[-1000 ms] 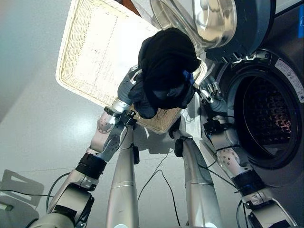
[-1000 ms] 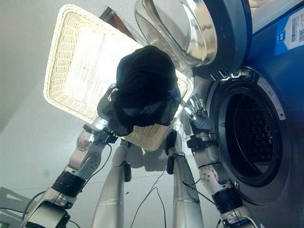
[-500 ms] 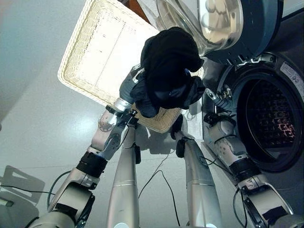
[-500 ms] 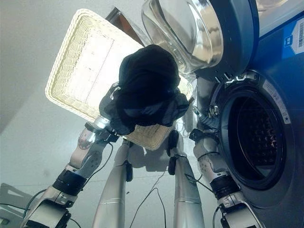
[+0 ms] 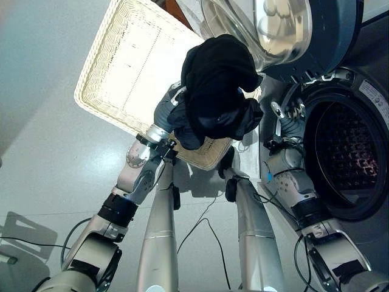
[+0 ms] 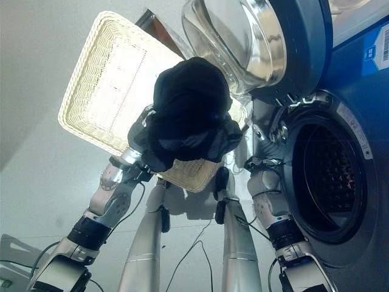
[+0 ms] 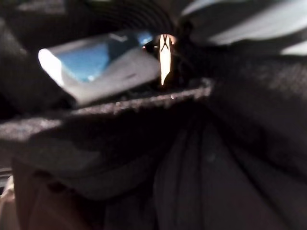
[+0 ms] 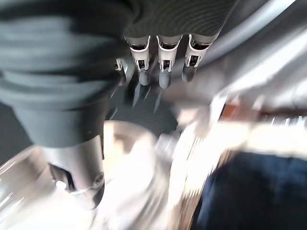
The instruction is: Put the clothes into the washing machine.
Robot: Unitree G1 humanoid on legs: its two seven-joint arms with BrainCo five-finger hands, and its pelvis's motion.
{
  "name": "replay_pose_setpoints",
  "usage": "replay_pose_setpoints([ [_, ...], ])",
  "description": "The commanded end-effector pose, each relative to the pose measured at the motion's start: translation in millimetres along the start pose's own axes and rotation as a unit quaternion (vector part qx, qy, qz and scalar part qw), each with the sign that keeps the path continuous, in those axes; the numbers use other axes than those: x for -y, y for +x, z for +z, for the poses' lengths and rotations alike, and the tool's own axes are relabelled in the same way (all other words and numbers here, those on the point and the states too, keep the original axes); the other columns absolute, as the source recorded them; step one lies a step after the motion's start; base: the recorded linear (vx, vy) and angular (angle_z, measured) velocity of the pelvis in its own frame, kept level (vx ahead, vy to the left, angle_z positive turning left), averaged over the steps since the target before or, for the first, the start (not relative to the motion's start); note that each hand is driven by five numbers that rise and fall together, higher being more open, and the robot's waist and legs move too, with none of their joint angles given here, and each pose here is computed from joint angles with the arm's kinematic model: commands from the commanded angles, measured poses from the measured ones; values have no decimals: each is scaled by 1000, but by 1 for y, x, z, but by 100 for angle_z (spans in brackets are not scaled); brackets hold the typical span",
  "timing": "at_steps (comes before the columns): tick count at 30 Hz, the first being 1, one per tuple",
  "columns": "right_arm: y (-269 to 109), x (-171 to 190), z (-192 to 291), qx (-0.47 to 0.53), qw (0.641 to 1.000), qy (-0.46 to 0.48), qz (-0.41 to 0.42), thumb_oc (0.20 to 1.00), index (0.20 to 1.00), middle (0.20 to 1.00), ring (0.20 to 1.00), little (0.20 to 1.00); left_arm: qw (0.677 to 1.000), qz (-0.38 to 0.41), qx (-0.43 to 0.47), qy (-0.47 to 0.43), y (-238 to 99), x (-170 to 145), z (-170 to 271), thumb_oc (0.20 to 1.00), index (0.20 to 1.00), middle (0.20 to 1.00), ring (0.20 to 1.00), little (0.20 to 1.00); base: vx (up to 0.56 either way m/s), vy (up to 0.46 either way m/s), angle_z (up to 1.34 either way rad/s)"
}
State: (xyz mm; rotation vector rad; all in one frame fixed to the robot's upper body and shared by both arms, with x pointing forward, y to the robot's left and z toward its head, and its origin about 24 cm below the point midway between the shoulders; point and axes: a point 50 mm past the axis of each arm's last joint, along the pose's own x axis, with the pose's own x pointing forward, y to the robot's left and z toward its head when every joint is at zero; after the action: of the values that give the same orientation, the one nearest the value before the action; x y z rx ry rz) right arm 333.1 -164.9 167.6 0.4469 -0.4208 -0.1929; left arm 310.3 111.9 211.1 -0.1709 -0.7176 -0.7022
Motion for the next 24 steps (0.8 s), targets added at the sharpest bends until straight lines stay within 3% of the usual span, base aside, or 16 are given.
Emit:
replay_pose_setpoints([
  [1,-10,-13,21,58,992,34,104,1000,1000,1000,1000,1000,991,-53,119,1,15,22,37,200,200,200,200,200,0,0,0],
  [11,-27,-31,37,103,969,73,213,1000,1000,1000,1000,1000,987,-28,157,9,7,19,44,200,200,200,200,200,0,0,0],
  [12,-30,-39,35,77,957,89,265,1000,1000,1000,1000,1000,984,-18,175,17,7,19,49,200,200,200,200,200,0,0,0],
  [19,-39,-57,14,-38,913,132,383,1000,1000,1000,1000,1000,974,15,222,42,6,15,62,200,200,200,200,200,-4,-16,0],
  [24,-42,-60,11,-54,904,130,403,1000,1000,1000,1000,1000,972,21,228,47,6,14,64,200,200,200,200,200,0,0,0],
])
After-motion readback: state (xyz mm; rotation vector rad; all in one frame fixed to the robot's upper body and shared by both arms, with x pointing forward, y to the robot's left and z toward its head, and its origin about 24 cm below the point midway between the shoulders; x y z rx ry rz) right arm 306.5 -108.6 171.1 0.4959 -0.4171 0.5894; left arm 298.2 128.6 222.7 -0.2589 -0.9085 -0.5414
